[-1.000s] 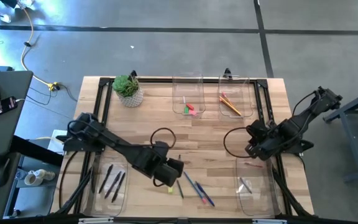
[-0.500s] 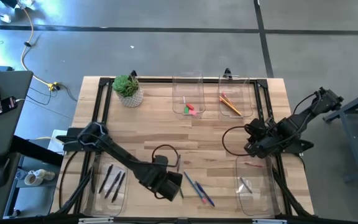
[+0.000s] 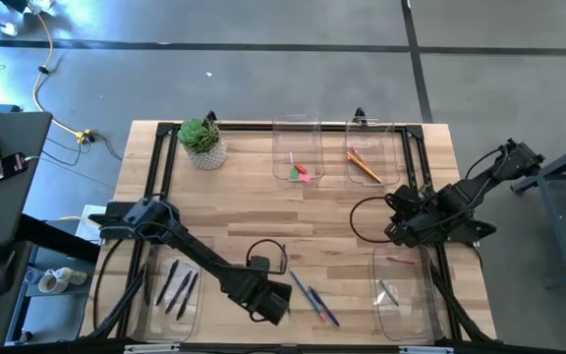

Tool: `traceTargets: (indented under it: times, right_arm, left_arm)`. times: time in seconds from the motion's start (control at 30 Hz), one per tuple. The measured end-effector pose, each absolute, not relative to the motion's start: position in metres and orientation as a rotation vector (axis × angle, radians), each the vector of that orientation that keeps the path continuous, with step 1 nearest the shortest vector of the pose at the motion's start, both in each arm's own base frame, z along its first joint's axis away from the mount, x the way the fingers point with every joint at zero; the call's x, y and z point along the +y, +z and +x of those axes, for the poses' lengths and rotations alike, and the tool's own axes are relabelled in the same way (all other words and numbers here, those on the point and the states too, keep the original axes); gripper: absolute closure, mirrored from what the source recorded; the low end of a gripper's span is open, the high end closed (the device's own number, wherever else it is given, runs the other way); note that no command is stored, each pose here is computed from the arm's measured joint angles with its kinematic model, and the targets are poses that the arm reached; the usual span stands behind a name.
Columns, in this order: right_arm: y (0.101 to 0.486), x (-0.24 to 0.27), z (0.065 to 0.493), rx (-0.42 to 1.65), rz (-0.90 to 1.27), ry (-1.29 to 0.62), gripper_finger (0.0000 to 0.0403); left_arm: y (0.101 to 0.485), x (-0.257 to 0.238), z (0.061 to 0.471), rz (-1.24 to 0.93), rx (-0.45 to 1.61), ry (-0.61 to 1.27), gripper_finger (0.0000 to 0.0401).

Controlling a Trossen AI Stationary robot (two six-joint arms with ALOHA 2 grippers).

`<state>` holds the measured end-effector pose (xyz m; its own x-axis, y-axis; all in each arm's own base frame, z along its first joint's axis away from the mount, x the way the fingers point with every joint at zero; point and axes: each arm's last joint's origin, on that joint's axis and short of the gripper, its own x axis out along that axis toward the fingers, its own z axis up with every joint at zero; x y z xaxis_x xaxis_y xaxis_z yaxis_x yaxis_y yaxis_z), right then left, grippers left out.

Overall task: Sort crayons/erasers/pens/pencils in bins
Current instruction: Put the light green eraser into the top right transparent bin

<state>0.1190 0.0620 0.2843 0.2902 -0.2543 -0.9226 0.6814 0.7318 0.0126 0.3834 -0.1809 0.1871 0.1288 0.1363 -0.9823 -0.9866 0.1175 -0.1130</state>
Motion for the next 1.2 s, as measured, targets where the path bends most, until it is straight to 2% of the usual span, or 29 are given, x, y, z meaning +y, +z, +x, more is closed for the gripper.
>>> traceTargets:
  times: [0.43,1.2]
  right_arm:
    - [0.284,0.062,0.119,1.108,0.451,-0.655,0.0274]
    - [0.284,0.062,0.119,1.115,0.438,-0.646,0.0274]
  left_arm:
    - [0.174,-0.186,0.393,-1.125,1.028,1.069,0.0201]
    - [0.138,-0.191,0.401,-1.099,1.151,1.066,0.0201]
